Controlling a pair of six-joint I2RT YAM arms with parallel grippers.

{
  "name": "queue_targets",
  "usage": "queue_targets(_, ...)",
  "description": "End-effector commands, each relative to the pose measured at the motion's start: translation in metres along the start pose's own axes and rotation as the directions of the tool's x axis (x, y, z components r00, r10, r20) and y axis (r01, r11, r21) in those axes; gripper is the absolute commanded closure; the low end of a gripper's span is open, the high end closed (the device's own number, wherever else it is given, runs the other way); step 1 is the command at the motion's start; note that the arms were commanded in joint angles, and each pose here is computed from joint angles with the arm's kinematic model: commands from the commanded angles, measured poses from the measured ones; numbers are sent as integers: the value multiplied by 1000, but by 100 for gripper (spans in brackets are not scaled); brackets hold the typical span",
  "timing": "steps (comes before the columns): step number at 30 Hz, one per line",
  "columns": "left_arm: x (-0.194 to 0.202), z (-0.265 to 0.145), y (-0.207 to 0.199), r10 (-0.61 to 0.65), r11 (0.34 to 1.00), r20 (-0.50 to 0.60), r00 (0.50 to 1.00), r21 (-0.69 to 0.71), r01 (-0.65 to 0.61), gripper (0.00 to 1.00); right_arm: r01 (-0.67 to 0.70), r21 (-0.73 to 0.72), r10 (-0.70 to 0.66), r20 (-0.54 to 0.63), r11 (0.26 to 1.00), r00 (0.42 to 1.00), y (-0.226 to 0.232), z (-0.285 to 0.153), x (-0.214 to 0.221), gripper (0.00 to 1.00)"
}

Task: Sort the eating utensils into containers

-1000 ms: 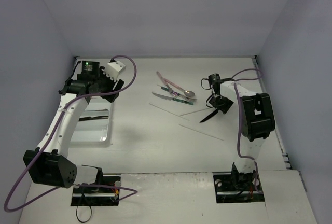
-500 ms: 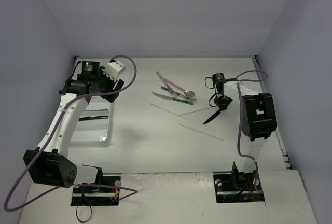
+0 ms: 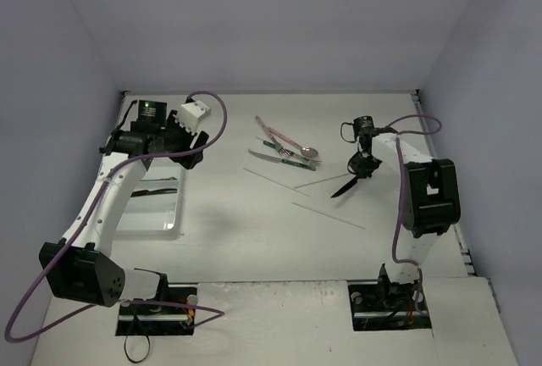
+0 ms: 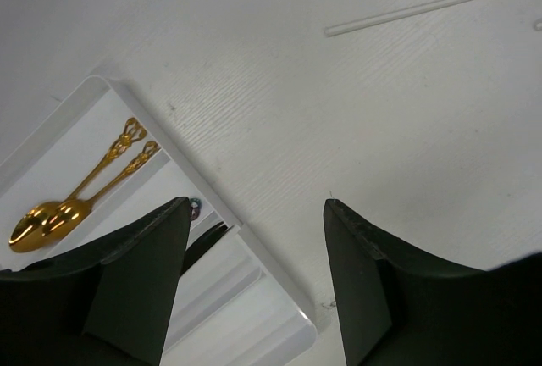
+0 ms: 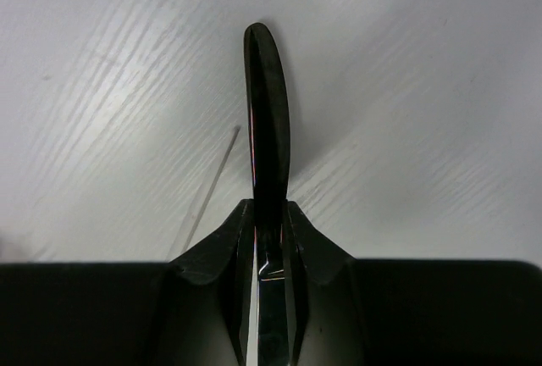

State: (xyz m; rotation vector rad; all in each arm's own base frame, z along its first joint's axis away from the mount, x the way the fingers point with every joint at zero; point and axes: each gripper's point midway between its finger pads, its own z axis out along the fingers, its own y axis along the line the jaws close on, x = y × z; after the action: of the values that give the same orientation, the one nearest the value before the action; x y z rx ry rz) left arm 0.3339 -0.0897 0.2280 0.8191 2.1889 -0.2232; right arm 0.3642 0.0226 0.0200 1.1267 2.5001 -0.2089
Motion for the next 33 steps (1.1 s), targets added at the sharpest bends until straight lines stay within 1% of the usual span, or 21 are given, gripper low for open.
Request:
queue_targets(1,-33,-5,-32,5,995,124,992,102,-17,40,-34,-164,44,59,986,997,15,-58,-25,100)
queue_targets(5,-41,2,-68,-4,979,139,990,203,-24,39,-43,-236,65,89,971,994,23,-83,-30,100)
queue_targets(7,-47,4,-93,-30,959,141,990,284,-12,39,-38,-279,73,116,960,991,30,-97,-34,100)
queue_targets(9,-54,9,-106,-55,943,150,987,334,1,39,-13,-309,57,133,951,989,39,-106,-30,100)
queue_targets(13,-73,20,-125,-201,890,134,970,439,123,39,37,-346,31,188,937,982,54,-125,-22,100)
queue_targets(16,-91,29,-132,-285,845,115,952,498,193,39,39,-365,45,218,930,975,63,-138,-19,100)
queue_targets(18,-104,33,-138,-358,802,96,929,541,253,39,29,-382,60,218,924,974,69,-145,-16,100)
queue_targets(19,-108,38,-136,-359,803,113,927,544,245,39,26,-387,65,218,922,974,71,-147,-15,100)
queue_targets(20,-115,42,-139,-428,764,89,899,568,307,39,15,-402,80,217,915,973,76,-152,-13,100)
queue_targets(21,-120,44,-141,-466,733,74,882,591,338,39,18,-417,81,218,909,972,82,-157,-11,100)
queue_targets(25,-133,57,-150,-565,621,11,825,664,416,40,59,-480,69,244,875,967,102,-177,-5,100)
queue_targets(27,-136,66,-148,-586,598,-7,811,671,438,40,123,-509,20,265,852,964,112,-187,4,100)
queue_targets(29,-140,69,-145,-594,592,-10,804,672,446,40,175,-557,-14,283,812,959,123,-198,11,100)
queue_targets(30,-139,73,-143,-598,591,-12,801,668,452,40,225,-573,-50,305,788,951,126,-206,16,100)
queue_targets(31,-141,74,-141,-603,589,-10,798,670,453,40,230,-596,-50,303,769,952,129,-211,20,100)
queue_targets(33,-146,77,-135,-633,566,-13,774,674,474,40,303,-637,-90,344,709,935,138,-225,27,100)
